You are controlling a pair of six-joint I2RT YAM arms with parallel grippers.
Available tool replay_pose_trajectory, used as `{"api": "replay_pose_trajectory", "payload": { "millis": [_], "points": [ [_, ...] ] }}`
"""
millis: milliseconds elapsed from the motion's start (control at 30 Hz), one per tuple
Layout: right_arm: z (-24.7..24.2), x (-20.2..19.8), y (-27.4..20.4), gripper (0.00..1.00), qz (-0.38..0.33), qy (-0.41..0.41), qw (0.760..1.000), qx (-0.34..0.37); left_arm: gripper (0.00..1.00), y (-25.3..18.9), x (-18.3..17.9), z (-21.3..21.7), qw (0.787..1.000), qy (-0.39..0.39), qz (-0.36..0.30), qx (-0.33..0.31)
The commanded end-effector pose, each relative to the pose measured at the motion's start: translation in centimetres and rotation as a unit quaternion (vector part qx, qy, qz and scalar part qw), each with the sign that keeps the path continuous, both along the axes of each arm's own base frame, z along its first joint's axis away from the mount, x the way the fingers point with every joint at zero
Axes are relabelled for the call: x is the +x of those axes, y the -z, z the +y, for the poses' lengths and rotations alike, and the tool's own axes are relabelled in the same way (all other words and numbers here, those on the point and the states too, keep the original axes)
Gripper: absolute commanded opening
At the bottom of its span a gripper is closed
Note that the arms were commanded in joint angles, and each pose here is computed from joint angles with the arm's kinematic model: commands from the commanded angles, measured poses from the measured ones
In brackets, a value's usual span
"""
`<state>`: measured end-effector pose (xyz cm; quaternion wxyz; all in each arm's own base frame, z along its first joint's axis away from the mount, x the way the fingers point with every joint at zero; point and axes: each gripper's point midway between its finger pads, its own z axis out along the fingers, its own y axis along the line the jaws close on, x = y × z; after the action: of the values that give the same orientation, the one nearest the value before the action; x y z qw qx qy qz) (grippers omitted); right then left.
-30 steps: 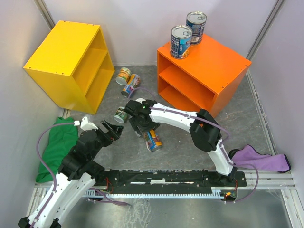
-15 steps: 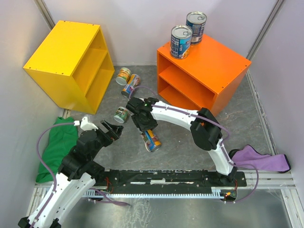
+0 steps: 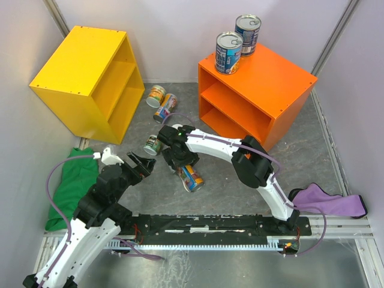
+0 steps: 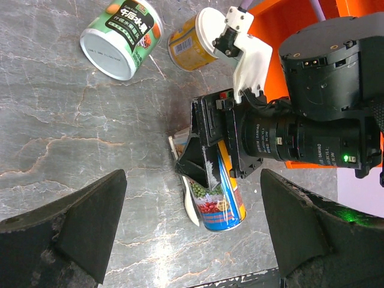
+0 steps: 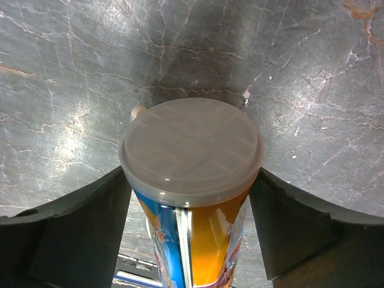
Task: Place and organize the canned foods onto the counter
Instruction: Pick up the canned food from the center of the board.
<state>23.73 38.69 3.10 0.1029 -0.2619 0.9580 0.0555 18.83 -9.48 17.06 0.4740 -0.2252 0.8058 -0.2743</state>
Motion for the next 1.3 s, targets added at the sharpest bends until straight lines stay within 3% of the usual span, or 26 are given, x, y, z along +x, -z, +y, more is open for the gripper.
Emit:
{"api": "replay_pose_trajectory", "payload": {
  "millis": [0,300,400,800,1267],
  "points": [
    [1.7,0.8,-0.8,0.82,-0.009,-0.002,1.0,0.025,0.98,-1.1,0.5,0.2,1.0,-0.015,-0.018,-0.014],
    [2.2,1.3,-1.3,0.58,-0.02,-0.008,0.999,0.037,0.98,-0.9,0.6,0.2,1.0,-0.014,-0.017,-0.011],
    [2.5,1.7,-2.1,0.55,-0.031,-0.01,0.998,0.05,0.98,-1.0,0.6,0.1,1.0,-0.013,-0.018,-0.011],
    [3.3,3.2,-7.6,0.51,-0.101,-0.004,0.987,0.122,0.99,-1.4,0.9,0.0,1.0,-0.012,-0.021,-0.008],
    [2.0,3.8,-11.3,0.48,-0.158,0.014,0.976,0.15,0.98,-1.6,1.0,0.0,1.0,-0.012,-0.022,-0.009]
  ]
}}
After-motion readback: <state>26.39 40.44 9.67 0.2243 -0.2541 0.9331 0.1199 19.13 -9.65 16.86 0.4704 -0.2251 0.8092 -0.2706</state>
